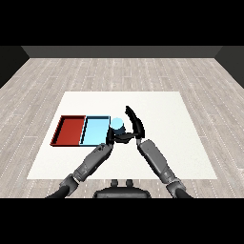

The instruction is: Pick the blue can and put it in the blue box

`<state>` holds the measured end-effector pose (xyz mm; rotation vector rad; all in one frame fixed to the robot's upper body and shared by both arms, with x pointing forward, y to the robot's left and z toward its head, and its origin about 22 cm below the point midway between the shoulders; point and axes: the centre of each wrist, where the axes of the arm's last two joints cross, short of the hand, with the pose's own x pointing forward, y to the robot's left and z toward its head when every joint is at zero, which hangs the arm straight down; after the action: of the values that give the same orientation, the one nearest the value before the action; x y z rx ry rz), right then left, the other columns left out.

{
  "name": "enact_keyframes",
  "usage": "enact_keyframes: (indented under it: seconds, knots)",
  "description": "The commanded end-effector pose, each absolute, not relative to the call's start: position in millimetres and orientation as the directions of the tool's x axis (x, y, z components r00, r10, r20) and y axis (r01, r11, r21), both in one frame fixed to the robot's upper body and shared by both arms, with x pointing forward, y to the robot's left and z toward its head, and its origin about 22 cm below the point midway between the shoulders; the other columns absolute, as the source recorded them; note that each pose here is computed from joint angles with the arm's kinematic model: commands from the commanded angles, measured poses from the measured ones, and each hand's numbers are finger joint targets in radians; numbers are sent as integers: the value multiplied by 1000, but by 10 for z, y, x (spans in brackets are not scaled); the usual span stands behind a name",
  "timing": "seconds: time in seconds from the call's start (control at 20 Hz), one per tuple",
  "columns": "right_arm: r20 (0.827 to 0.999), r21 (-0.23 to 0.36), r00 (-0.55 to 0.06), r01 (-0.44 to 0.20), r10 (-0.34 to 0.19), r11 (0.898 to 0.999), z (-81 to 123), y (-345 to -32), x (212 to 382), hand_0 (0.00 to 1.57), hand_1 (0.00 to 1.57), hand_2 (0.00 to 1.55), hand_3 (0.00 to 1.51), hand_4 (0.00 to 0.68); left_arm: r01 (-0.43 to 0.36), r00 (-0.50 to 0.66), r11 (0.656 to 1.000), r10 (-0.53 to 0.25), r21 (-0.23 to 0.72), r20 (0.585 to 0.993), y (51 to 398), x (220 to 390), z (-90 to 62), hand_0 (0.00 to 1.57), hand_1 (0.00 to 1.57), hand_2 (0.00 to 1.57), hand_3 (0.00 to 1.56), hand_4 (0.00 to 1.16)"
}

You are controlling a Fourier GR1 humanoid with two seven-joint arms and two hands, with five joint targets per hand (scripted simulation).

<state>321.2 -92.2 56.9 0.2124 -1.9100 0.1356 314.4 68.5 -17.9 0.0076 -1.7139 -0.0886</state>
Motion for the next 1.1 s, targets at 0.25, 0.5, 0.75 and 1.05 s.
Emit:
enact_keyframes:
  seconds: [0.25,0.5,0.75,1.05]
  knots:
    - [874,195,-408,-207,-266,959,870,-1701,3043,0,0,0,0,0,-30,-158,999,-39,35,987,890,3203,-275,1571,1571,1571,1487,1144]
    - [839,248,-459,-157,-293,956,1056,-1866,2764,0,0,0,0,0,-122,-174,989,-104,84,979,1157,3286,-211,1571,1571,1571,1475,1149]
    - [833,276,-481,-63,-272,959,888,-2381,2748,0,0,0,0,0,-177,-154,973,-173,145,973,1676,3470,-1,1571,1571,1562,1470,1145]
    - [849,264,-472,-9,-237,965,768,-2610,2735,0,0,0,0,0,-237,-25,947,-229,217,973,1800,3888,74,1571,1571,1571,1488,1115]
